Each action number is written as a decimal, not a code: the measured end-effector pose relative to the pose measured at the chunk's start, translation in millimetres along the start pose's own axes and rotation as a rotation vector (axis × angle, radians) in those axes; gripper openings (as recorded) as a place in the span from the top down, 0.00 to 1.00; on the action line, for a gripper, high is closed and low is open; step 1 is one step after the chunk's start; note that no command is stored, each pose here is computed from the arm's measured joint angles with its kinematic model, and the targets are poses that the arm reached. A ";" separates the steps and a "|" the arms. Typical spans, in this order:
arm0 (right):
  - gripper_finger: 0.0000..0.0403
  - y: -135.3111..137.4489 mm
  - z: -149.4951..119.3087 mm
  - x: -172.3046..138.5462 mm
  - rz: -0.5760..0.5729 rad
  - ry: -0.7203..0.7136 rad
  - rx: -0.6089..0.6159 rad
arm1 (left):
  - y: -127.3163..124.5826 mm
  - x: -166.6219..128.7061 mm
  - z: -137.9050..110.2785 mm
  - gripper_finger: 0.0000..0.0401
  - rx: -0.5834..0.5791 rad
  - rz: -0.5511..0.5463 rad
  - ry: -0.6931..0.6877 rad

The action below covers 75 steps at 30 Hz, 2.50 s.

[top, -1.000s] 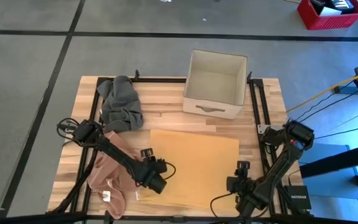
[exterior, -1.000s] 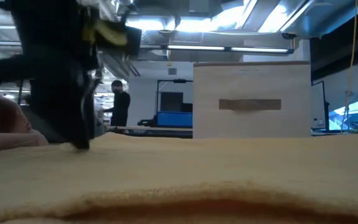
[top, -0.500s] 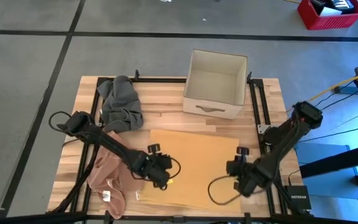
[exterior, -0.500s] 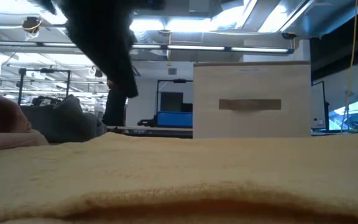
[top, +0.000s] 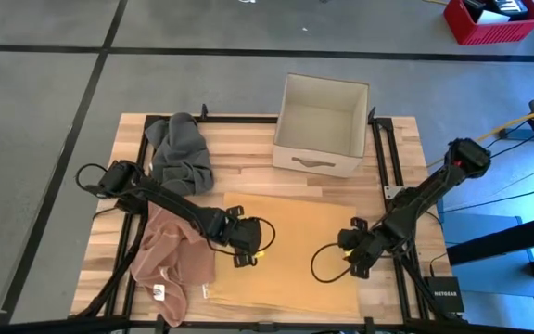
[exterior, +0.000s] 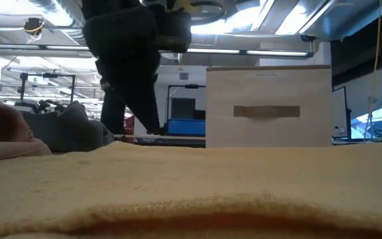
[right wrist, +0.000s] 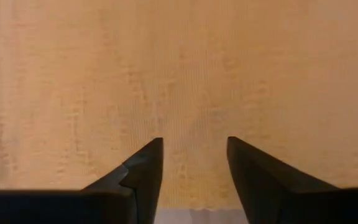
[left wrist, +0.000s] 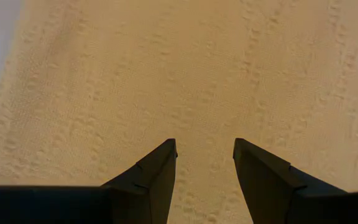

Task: Fold towel
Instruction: Fold the yellow towel

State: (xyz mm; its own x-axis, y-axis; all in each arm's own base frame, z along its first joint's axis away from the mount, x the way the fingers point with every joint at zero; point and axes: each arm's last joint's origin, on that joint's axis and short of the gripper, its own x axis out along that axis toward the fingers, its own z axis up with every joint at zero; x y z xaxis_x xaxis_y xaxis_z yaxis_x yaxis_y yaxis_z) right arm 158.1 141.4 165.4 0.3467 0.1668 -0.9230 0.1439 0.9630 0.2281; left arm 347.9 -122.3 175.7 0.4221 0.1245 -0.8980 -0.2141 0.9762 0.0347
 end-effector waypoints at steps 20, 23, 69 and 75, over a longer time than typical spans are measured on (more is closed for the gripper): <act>0.25 -3.9 -5.2 7.9 -0.109 -0.016 -0.104 | 0.4 0.5 1.6 0.61 0.045 -0.007 -0.009; 0.27 -5.8 -6.9 13.9 -0.123 -0.014 -0.097 | -0.7 0.9 5.0 0.61 0.015 -0.027 -0.038; 0.29 11.6 -2.6 3.4 -0.110 0.055 -0.108 | 14.0 27.3 -29.8 0.40 0.076 -0.031 0.092; 0.29 5.0 -14.9 15.9 -0.195 0.038 -0.116 | 13.6 27.4 -30.4 0.40 0.067 -0.029 0.093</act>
State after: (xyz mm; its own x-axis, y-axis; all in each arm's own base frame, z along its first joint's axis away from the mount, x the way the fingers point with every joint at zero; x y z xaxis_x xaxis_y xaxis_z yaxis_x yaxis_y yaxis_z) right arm 150.5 152.0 147.3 0.2871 -0.0189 -0.9577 0.0959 0.9953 0.0091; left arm 329.8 -111.1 138.2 0.3429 0.0825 -0.9357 -0.1425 0.9892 0.0350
